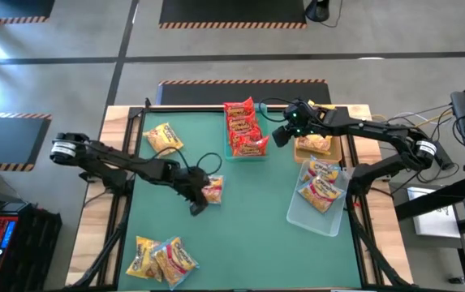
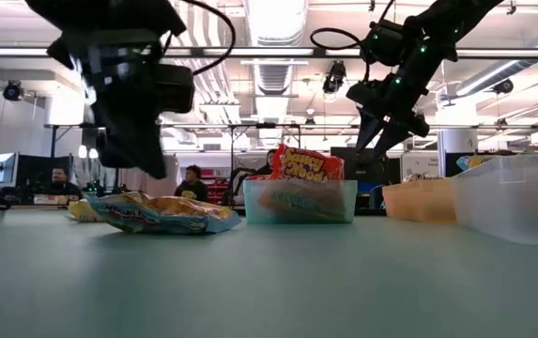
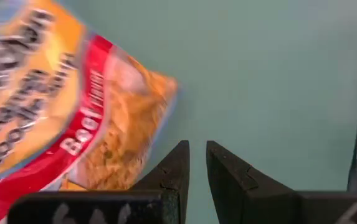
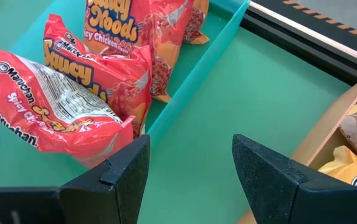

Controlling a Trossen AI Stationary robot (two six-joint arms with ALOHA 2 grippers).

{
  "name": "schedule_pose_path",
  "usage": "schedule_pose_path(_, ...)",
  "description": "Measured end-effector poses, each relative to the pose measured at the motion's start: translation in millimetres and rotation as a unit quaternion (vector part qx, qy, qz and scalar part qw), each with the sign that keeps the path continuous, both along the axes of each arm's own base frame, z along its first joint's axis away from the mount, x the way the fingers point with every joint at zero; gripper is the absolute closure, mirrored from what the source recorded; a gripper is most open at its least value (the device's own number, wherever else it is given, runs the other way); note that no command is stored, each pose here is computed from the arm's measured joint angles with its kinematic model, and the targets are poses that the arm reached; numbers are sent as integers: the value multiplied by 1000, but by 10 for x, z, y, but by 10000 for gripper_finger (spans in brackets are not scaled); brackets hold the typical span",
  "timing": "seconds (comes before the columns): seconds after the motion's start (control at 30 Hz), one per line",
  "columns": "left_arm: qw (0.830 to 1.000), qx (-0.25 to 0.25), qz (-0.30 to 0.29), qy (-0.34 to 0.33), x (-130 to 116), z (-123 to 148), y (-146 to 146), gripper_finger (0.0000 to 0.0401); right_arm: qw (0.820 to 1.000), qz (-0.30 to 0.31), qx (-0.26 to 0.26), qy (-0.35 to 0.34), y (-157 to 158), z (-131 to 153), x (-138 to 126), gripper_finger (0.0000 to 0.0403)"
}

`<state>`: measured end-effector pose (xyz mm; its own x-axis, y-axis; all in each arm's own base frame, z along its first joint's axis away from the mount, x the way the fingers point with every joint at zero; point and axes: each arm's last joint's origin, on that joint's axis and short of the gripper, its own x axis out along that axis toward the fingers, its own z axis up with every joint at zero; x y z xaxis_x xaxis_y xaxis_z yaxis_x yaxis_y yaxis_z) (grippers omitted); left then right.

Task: Sort Maruchan noodles
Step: Put the blue noodle pack into the transparent bin

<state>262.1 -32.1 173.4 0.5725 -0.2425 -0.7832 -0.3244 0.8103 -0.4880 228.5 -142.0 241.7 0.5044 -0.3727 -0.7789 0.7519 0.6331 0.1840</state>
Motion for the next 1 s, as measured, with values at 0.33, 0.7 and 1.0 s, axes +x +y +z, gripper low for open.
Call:
schedule_pose_path(0.33, 932, -65, 354, 51, -57, -43, -227, 364, 1000, 10, -6, 5, 0, 0, 0, 187)
schedule_pose_path(0.7, 886, -26, 450, 108, 7, -487, -275, 364, 1000, 20, -13, 9, 0, 0, 0, 187)
schedule_pose_path(1.0, 889, 8, 437, 136, 90, -605, -303, 364, 993, 85, 21, -74, 55, 69, 119, 187)
